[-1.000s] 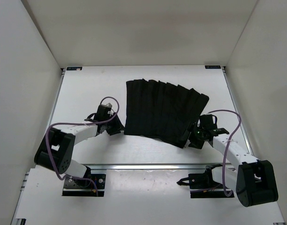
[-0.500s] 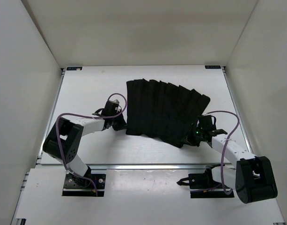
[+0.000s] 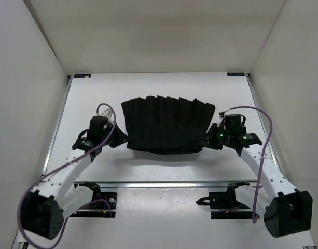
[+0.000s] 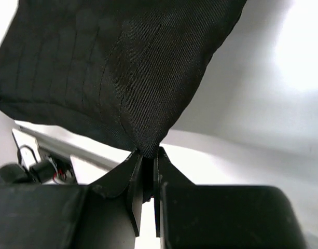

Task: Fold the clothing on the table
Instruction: Fold the skirt

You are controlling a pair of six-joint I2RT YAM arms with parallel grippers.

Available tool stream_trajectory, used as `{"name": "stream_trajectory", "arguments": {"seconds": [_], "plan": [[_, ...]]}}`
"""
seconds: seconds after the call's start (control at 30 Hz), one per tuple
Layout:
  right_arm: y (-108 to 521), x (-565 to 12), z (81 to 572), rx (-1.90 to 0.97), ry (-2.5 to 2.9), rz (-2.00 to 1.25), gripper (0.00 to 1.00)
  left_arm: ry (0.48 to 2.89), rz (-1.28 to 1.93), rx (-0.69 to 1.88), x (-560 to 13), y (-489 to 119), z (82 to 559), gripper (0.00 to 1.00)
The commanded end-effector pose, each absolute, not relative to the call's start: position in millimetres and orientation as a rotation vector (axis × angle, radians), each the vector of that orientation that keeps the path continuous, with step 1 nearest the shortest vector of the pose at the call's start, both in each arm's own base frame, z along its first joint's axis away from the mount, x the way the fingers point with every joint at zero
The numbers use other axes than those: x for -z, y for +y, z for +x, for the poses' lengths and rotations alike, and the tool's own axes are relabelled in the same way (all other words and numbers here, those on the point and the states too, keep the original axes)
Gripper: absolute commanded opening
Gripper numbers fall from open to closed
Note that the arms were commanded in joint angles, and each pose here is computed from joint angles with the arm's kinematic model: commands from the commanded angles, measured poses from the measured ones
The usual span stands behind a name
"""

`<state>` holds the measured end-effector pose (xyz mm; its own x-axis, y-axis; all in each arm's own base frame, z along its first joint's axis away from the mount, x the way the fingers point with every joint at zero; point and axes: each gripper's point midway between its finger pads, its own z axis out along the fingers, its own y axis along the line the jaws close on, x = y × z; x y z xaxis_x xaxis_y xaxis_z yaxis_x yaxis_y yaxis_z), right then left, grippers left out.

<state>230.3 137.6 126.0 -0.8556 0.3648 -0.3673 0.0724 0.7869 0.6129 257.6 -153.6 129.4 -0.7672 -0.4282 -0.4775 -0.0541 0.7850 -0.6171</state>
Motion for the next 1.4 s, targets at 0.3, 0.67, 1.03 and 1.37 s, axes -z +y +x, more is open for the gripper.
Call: {"name": "stream_trajectory", "arguments": {"seconds": [0.3,0.67,1.03,1.37], "plan": [[153,-127,114,-0.970,2.674,0.278,0.00,2.473,-0.402,0.950,-117,-151,142,0.00],[121,-171,247,-0.914,2.584,0.231,0.00,2.434,-0.440,0.893,-172,-164,298,0.00],[54,-163,389,-0.861,2.483,0.422,0.51,2.350,-0.601,1.062,-155,-148,472,0.33],[103,-91,329,-0.936,2.455,0.626,0.57,2.350,-0.642,1.066,-106,-124,432,0.50]]}}
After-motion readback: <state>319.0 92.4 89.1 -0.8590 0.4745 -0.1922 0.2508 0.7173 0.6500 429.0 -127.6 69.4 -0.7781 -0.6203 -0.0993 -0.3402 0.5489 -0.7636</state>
